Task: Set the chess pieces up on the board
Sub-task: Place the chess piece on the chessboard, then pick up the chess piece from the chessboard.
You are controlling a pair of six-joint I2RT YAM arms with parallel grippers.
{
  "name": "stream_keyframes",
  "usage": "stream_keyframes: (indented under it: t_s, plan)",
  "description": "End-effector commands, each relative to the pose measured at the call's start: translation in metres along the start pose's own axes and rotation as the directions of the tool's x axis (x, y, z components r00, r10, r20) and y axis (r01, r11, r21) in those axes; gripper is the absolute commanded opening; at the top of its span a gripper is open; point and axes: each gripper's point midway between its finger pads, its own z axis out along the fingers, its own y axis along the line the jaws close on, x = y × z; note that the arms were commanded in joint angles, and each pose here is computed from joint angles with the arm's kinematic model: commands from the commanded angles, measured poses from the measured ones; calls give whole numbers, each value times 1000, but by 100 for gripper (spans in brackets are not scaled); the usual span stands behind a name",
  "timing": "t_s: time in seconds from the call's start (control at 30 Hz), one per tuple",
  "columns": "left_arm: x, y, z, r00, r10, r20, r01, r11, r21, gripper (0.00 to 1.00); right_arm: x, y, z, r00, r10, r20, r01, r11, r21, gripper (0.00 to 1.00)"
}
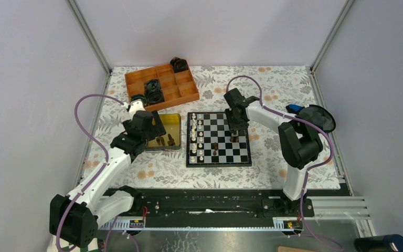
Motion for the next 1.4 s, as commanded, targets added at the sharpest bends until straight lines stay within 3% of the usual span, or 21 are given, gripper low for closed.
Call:
stream_keyframes:
  t_s: [0.0,0.87,1.37]
  plan:
    - [-5,0,2,1000,3,22,-3,1000,1,99,-14,-2,-17,999,2,48,-2,1000,-8,44]
    - [-4,-2,0,1000,2,26,-2,1000,6,99,1,-8,-57,995,39,93,-37,999,-23,42]
    - [-2,-3,0,1000,9,23,-9,1000,4,99,22,-2,-50,997,38,60,-36,998,-42,38]
